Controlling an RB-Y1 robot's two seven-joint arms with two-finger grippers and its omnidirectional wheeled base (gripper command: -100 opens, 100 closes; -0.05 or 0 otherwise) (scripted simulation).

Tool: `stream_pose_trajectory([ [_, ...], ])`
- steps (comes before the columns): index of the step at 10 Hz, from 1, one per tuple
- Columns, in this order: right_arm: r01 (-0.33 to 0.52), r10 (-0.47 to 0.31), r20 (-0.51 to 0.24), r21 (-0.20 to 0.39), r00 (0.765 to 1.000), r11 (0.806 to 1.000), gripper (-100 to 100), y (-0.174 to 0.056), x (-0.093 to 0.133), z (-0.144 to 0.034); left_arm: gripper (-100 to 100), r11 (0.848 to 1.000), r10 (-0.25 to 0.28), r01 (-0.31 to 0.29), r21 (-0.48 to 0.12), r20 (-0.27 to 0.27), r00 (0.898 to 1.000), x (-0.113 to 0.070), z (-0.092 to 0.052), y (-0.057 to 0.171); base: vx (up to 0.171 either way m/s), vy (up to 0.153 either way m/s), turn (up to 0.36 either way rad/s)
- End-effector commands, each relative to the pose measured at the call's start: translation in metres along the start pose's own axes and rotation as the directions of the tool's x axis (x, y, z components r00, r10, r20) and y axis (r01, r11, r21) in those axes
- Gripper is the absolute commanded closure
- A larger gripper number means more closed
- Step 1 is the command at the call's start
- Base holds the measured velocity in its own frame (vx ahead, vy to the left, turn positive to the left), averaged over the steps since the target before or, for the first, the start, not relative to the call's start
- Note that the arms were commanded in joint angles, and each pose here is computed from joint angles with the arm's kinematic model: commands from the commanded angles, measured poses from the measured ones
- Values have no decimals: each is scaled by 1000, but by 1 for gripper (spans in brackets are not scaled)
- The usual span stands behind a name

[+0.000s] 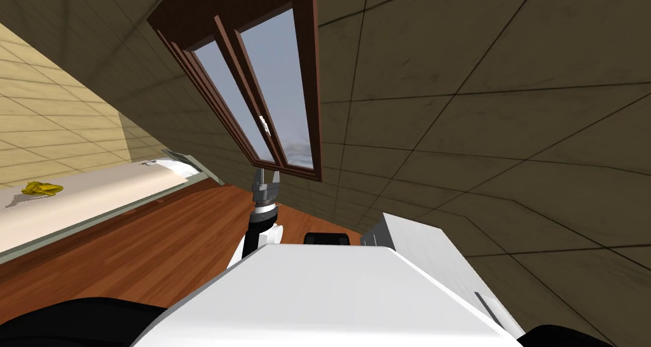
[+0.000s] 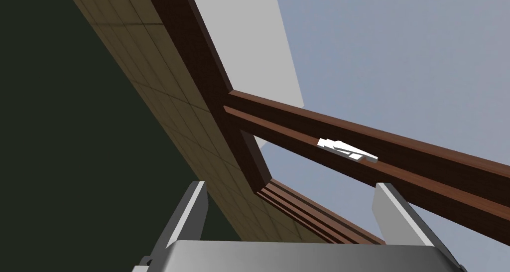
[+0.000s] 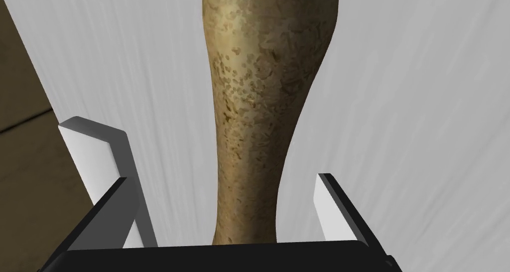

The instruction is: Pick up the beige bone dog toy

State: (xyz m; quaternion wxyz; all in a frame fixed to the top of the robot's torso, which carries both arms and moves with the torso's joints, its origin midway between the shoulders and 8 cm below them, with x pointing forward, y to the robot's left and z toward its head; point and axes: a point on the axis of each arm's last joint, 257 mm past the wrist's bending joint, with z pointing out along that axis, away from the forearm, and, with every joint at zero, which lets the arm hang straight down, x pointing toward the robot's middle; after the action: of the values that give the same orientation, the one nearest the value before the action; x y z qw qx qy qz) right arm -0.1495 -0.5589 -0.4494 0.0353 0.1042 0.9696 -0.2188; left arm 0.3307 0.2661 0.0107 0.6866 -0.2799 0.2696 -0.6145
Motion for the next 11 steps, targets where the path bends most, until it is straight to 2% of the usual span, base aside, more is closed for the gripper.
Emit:
stream_pose_trajectory([
  [1,-6,6,1,0,1000,1000,-100,2,0,7,0,1000,0,0,0,0,1000,0,0,0,-26,-8,38],
  [2,-4,4,1,0,1000,1000,-100,1,1,4,0,1000,0,0,0,0,1000,0,0,0,-12,-4,8],
  [3,-4,4,1,0,1000,1000,100,1,1,4,0,1000,0,0,0,0,1000,0,0,0,0,0,0],
  [7,-5,5,0,0,1000,1000,100,1,1,4,0,1000,0,0,0,0,1000,0,0,0,0,0,0],
  [8,-4,4,0,0,1000,1000,0,1,1,4,0,1000,0,0,0,0,1000,0,0,0,0,0,0],
  [9,3,-3,-1,-1,1000,1000,100,-1,-1,-2,0,1000,0,0,0,0,1000,0,0,0,19,5,-61],
  [11,12,-12,-3,-3,1000,1000,100,-3,-2,-10,0,1000,0,0,0,0,1000,0,0,0,35,10,-55],
])
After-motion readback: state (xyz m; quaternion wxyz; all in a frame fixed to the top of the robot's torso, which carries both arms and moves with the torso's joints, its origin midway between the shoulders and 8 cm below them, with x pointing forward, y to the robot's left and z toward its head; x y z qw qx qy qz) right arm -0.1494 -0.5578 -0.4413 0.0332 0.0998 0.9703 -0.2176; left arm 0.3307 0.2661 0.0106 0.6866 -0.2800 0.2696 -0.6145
